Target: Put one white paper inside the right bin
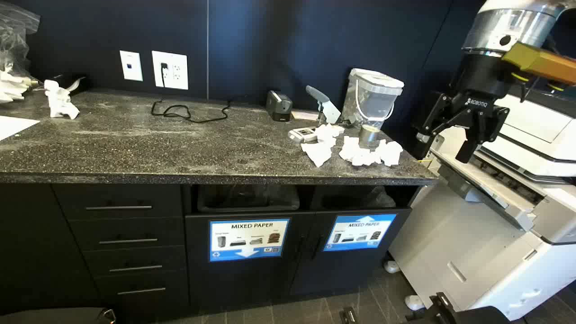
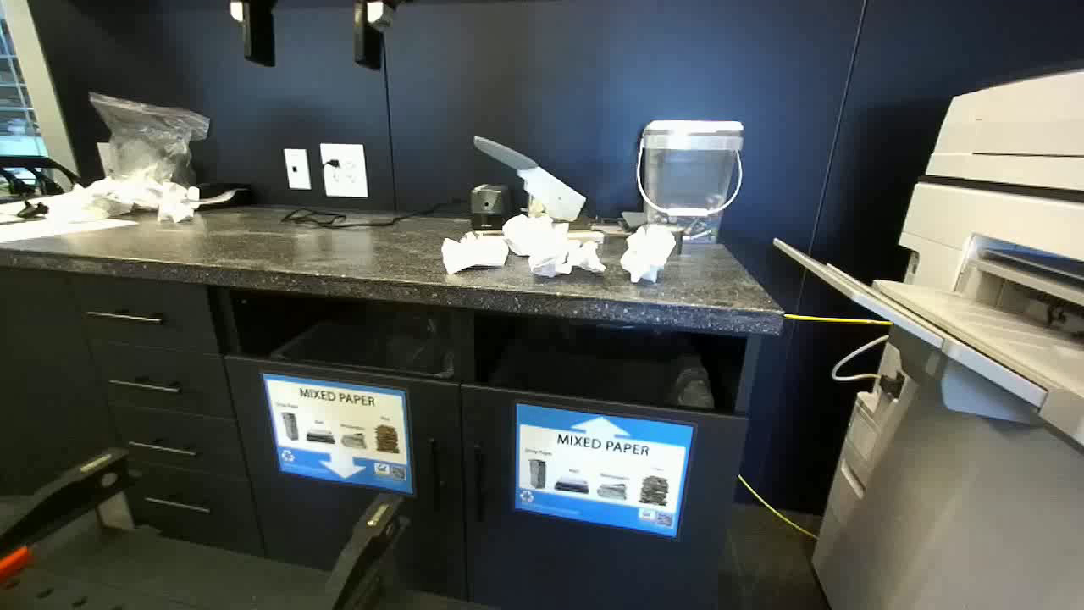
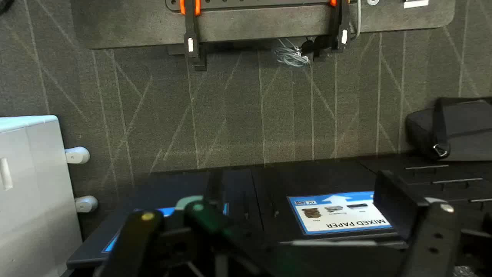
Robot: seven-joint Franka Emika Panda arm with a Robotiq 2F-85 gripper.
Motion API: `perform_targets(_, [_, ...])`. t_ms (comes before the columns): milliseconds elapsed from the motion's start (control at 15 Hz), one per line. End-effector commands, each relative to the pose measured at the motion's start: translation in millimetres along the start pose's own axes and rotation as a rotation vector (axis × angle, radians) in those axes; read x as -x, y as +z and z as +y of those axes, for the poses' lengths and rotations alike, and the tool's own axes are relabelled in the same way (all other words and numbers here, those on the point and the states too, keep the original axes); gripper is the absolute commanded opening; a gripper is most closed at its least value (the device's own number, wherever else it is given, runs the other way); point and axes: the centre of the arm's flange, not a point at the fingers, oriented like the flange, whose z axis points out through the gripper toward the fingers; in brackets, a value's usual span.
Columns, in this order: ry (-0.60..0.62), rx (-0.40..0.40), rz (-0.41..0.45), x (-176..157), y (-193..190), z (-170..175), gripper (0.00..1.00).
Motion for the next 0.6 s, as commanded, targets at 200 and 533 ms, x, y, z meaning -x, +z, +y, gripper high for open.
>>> perform_targets(200, [0.000,0.000,0.006,-0.6,-2.7,0.0,1.00])
perform_targets(533, [0.008,0.015,0.026,-8.8,3.6,0.8,1.00])
